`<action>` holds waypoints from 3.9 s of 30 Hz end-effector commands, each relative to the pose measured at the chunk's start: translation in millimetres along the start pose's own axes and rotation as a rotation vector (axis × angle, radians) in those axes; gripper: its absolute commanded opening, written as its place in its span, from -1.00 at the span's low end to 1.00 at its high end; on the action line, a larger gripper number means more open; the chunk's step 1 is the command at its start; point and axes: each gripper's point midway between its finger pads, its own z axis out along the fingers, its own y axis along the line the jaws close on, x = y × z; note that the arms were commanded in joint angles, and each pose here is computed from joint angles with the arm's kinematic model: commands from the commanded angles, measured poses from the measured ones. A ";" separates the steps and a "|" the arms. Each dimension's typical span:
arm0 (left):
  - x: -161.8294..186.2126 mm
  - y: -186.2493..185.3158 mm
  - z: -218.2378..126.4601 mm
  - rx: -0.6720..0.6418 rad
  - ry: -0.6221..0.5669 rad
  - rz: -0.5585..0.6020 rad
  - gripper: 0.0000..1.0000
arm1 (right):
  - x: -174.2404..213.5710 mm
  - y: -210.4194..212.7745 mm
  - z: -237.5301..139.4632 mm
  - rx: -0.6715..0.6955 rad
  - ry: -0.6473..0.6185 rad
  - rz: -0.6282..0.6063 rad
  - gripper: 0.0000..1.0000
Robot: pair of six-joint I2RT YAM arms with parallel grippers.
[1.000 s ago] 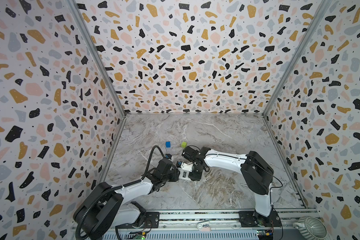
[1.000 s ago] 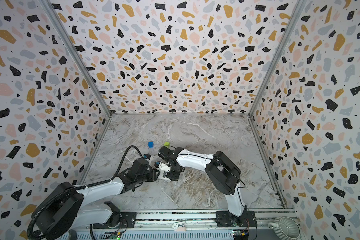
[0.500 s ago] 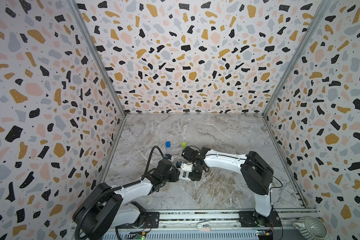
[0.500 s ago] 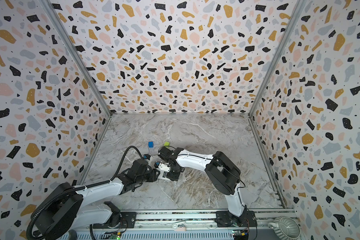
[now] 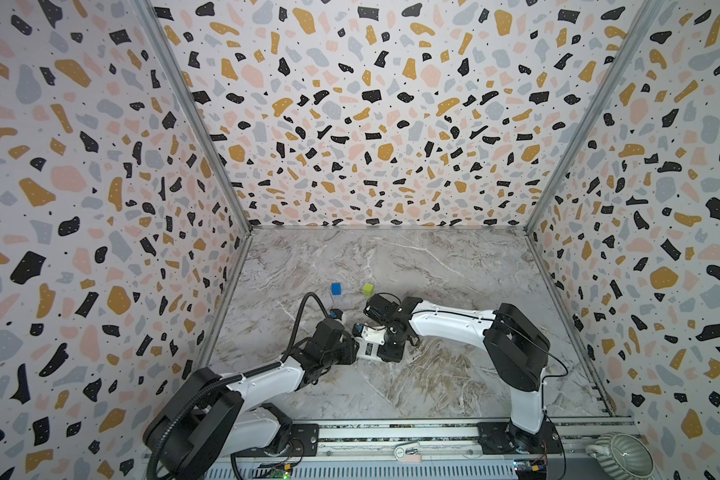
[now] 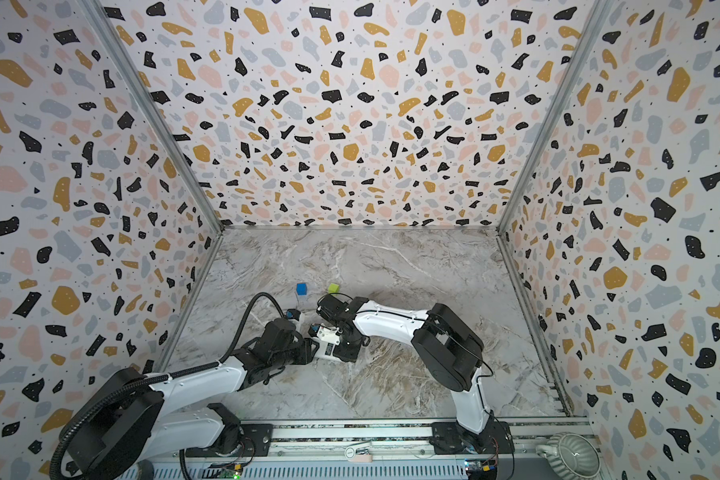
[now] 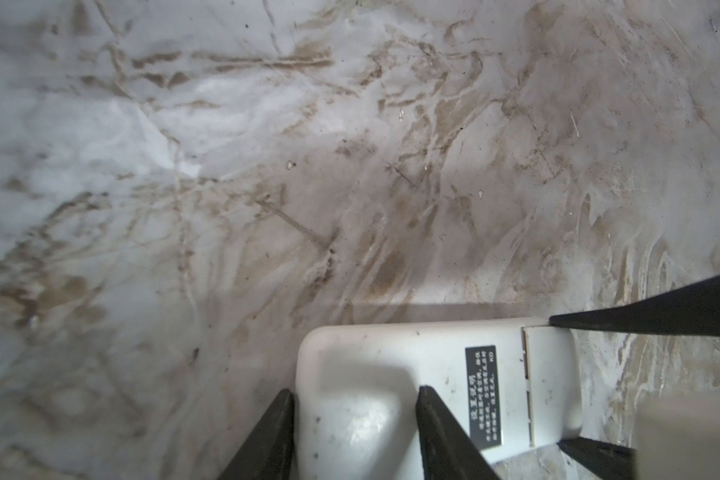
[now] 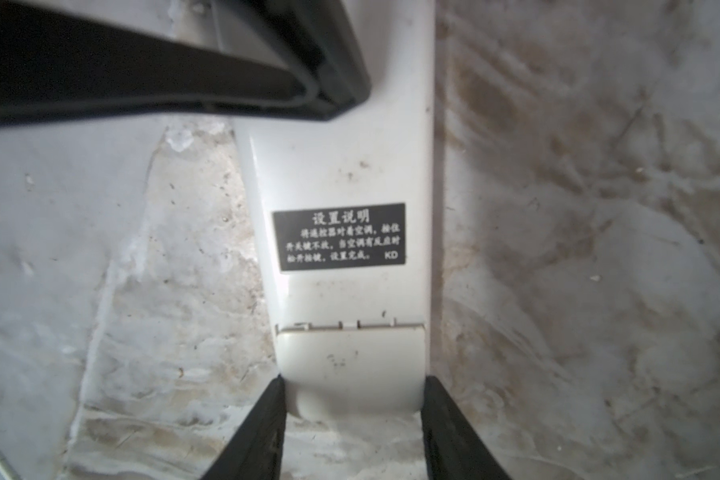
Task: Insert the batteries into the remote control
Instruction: 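Press the cover down onto the remote with the right gripper, then lift the right gripper off the cover and move it to the remote's end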
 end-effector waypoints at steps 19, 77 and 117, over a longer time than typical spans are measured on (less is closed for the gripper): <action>15.3 10.2 -0.8 -0.033 0.037 -0.002 -0.05 | -17.0 5.2 25.2 -0.005 -0.056 -0.020 -0.03; 19.2 9.5 -0.1 -0.025 0.050 -0.002 -0.08 | -18.8 -0.9 -25.3 -0.008 -0.297 0.151 0.60; 20.2 9.9 0.5 -0.024 0.053 -0.004 -0.08 | 3.6 -3.2 -17.1 -0.107 -0.381 0.395 -0.46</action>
